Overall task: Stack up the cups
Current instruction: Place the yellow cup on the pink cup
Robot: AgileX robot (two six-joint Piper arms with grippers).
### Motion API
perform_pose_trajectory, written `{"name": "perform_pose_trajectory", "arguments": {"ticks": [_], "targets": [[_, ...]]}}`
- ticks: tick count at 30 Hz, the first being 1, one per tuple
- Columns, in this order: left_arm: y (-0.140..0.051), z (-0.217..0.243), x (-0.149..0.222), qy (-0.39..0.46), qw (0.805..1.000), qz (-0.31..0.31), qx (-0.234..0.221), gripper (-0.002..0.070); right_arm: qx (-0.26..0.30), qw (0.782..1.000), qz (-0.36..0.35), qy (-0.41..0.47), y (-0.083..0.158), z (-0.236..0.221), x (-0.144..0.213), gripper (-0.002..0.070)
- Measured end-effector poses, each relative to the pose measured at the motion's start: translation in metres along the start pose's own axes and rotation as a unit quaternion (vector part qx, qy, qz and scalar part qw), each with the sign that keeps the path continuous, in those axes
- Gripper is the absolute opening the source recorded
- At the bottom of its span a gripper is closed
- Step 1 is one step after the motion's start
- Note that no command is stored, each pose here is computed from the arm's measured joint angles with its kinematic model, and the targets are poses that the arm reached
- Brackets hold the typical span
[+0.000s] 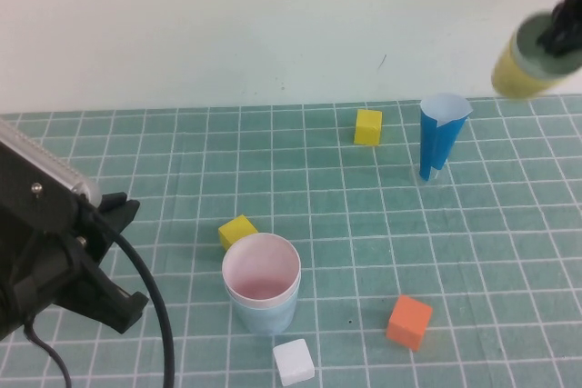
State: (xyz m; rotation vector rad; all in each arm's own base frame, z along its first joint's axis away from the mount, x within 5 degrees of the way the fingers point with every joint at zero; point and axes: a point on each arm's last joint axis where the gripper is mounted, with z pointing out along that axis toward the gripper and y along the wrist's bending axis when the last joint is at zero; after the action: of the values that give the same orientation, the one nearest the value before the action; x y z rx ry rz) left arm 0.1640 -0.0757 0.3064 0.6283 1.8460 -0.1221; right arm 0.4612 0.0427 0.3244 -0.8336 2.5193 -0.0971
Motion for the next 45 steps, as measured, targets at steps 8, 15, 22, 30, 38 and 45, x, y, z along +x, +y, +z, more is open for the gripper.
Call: {"name": "perform_pose_trajectory", "arguments": {"ticks": [8,15,22,30,38,45], "targets": [[0.0,0.0,0.001,0.004,1.0,0.0,0.001,0.0038,-0.049,0.982,-0.143,-0.112,0.1,-0.104,-0.044,0.0031],[0.0,0.0,0.004,0.022,1.0,0.008,0.001,0.0038,-0.148,0.95,-0.254,-0.102,0.22,-0.085,-0.064,0.0031],[0.0,0.0,0.007,0.041,0.999,0.011,0.002,0.0038,-0.195,0.934,-0.297,-0.026,0.274,-0.032,-0.053,0.0031],[0.0,0.0,0.008,0.047,0.999,0.013,0.002,0.0038,-0.231,0.929,-0.29,-0.01,0.286,-0.009,-0.053,0.0031],[0.0,0.0,0.009,0.047,0.999,0.013,0.003,0.0038,-0.239,0.926,-0.291,0.001,0.289,0.004,-0.051,0.0076],[0.0,0.0,0.009,0.048,0.999,0.017,0.001,0.0038,-0.241,0.926,-0.29,-0.001,0.29,0.004,-0.052,0.0192]]}}
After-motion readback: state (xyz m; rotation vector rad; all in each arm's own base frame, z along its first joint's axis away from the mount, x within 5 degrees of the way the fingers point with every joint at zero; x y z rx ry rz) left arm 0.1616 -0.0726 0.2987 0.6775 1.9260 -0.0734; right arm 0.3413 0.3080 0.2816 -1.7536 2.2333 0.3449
